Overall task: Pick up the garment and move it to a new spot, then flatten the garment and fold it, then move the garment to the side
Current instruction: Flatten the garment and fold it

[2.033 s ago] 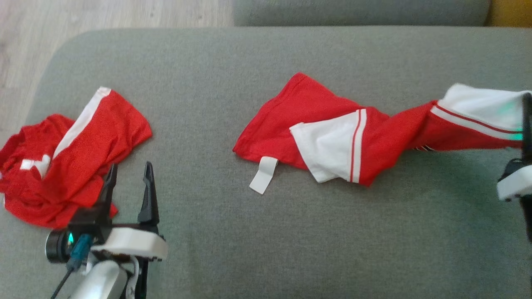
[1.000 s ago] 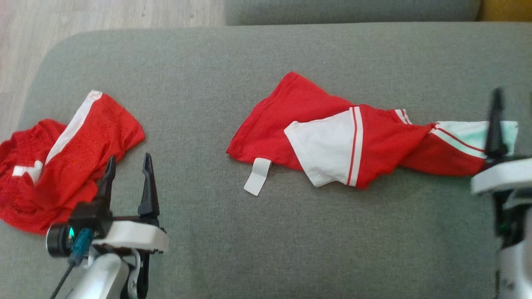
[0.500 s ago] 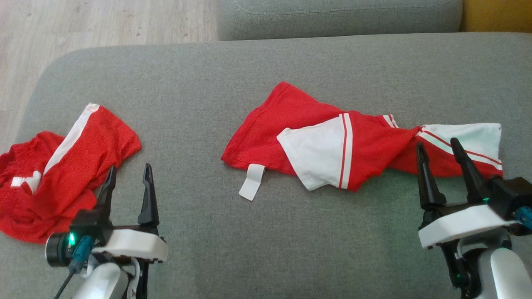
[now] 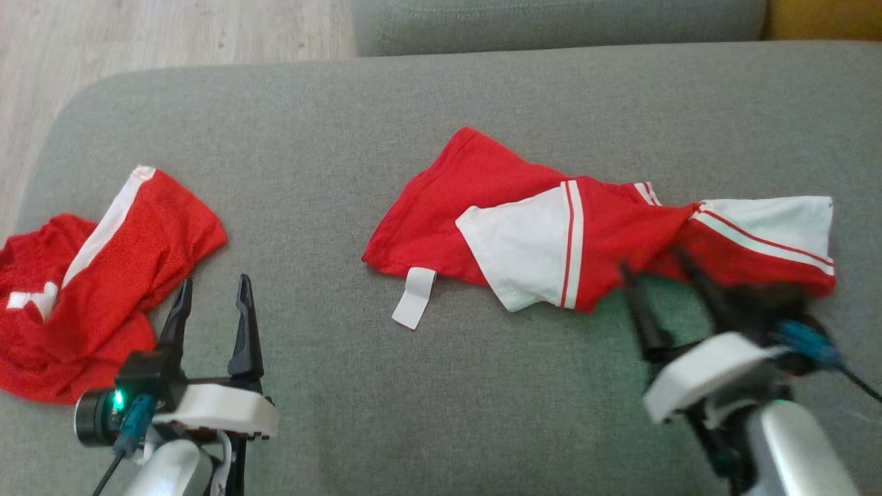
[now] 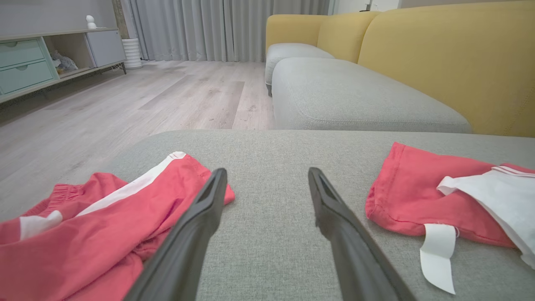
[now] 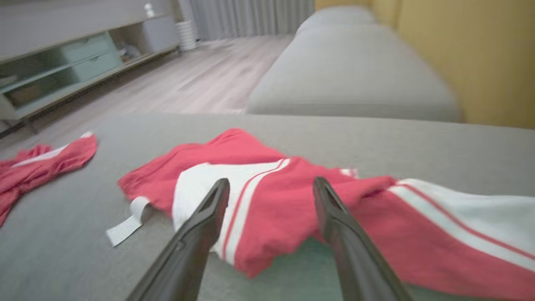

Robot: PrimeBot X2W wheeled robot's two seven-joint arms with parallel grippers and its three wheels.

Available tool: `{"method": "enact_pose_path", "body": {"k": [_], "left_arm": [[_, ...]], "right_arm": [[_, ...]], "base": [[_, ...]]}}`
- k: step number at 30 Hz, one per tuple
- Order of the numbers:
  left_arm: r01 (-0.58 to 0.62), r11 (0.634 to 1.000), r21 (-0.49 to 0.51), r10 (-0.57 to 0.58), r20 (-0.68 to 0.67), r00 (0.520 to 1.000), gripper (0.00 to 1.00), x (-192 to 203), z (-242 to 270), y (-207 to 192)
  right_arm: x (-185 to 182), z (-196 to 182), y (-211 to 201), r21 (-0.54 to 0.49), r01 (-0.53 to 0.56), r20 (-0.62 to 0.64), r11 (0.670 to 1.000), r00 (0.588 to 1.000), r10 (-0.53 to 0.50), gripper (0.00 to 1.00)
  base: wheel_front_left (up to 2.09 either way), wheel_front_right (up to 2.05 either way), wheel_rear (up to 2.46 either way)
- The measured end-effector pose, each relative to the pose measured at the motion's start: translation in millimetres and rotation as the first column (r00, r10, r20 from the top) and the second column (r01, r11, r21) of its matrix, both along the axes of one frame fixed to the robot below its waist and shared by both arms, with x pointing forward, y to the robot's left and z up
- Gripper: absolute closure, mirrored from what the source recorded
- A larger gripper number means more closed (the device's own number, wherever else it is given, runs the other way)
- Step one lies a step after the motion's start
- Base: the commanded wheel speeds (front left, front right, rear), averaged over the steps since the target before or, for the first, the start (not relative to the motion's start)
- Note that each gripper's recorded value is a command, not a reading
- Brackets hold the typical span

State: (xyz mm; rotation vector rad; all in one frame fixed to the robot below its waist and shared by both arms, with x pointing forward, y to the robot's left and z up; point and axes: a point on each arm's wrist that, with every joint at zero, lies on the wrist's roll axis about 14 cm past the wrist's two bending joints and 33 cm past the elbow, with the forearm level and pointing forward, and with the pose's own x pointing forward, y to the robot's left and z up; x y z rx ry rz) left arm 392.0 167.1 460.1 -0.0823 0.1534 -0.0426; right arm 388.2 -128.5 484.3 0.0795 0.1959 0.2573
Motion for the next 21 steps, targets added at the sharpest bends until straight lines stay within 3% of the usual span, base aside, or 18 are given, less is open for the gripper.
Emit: {"method": "enact_pose_path", "body": {"k": [5, 11, 21], "left_arm": [[0.003, 1.000, 0.000, -0.003, -0.015, 1.000, 0.00, 4, -6, -1], [-0.018, 1.000, 0.001, 0.018, -0.017, 1.000, 0.00, 12, -7, 5], [-0.053, 0.999, -0.012, 0.052, -0.046, 0.998, 0.00, 14, -21, 12]], "right_arm": [[-3, -40, 47, -0.040, -0.209, -0.178, 0.977, 0.964, 0.199, 0.00], [-7, -74, 86, -0.075, -0.397, -0.301, 0.915, 0.884, 0.359, 0.00], [4, -123, 98, -0.165, -0.536, -0.489, 0.828, 0.774, 0.403, 0.00]], "base": [[0.00, 0.00, 0.00], [0.00, 0.00, 0.00], [0.00, 0.00, 0.00]]}}
